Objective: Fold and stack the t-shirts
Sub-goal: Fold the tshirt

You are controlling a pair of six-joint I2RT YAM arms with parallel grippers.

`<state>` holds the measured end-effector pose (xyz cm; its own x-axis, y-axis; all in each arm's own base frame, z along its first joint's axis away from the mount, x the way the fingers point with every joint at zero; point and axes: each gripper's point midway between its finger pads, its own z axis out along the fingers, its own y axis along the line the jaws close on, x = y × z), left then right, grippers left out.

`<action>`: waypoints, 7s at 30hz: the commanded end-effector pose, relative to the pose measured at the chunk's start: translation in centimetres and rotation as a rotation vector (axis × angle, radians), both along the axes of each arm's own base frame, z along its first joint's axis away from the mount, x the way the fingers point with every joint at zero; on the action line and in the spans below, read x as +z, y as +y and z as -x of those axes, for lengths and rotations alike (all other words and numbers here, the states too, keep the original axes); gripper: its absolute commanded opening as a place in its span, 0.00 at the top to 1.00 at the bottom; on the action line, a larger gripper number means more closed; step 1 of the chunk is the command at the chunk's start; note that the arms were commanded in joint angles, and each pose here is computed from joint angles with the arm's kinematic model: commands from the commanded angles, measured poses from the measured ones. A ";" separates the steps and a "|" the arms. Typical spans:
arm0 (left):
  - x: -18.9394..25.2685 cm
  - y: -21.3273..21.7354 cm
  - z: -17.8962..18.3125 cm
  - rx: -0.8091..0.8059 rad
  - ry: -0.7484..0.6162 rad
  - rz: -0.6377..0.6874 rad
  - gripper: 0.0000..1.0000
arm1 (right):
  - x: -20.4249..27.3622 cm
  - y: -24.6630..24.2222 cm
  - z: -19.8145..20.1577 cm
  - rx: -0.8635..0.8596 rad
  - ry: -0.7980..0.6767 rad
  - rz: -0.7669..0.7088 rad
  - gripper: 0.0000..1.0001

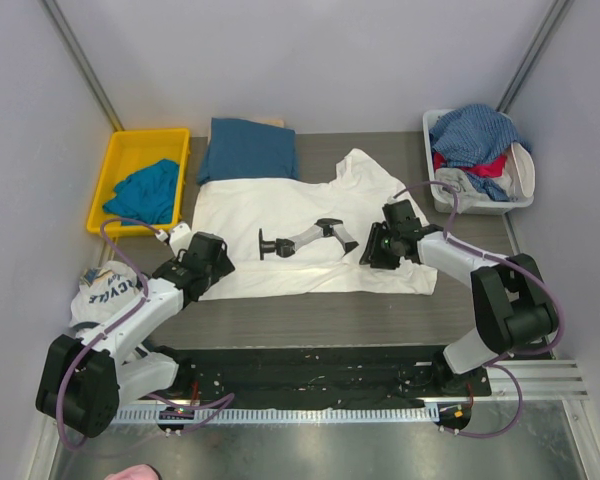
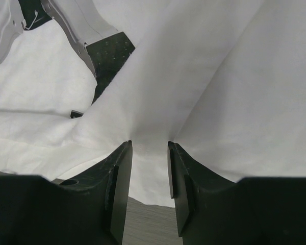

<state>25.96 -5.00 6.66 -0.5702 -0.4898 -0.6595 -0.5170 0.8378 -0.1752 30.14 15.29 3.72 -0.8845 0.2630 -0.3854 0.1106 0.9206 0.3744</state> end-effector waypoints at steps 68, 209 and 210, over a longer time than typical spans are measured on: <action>0.7 0.4 0.6 0.022 -0.032 0.014 0.00 | 3.7 3.8 -7.8 0.059 -0.113 -0.049 0.96; -2.5 -1.5 -1.3 -0.048 -0.015 0.041 0.01 | -3.7 -9.8 5.9 -0.259 0.144 0.524 0.61; -2.7 -1.4 -1.1 -0.043 -0.006 0.037 0.00 | -3.7 -9.9 5.9 -0.264 0.145 0.524 0.61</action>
<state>26.70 -7.07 4.40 -0.6092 -0.4942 -0.6202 -0.4578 0.8578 -0.2338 27.57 7.94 1.72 -0.8137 0.3231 -0.4833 0.3680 0.9298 0.0019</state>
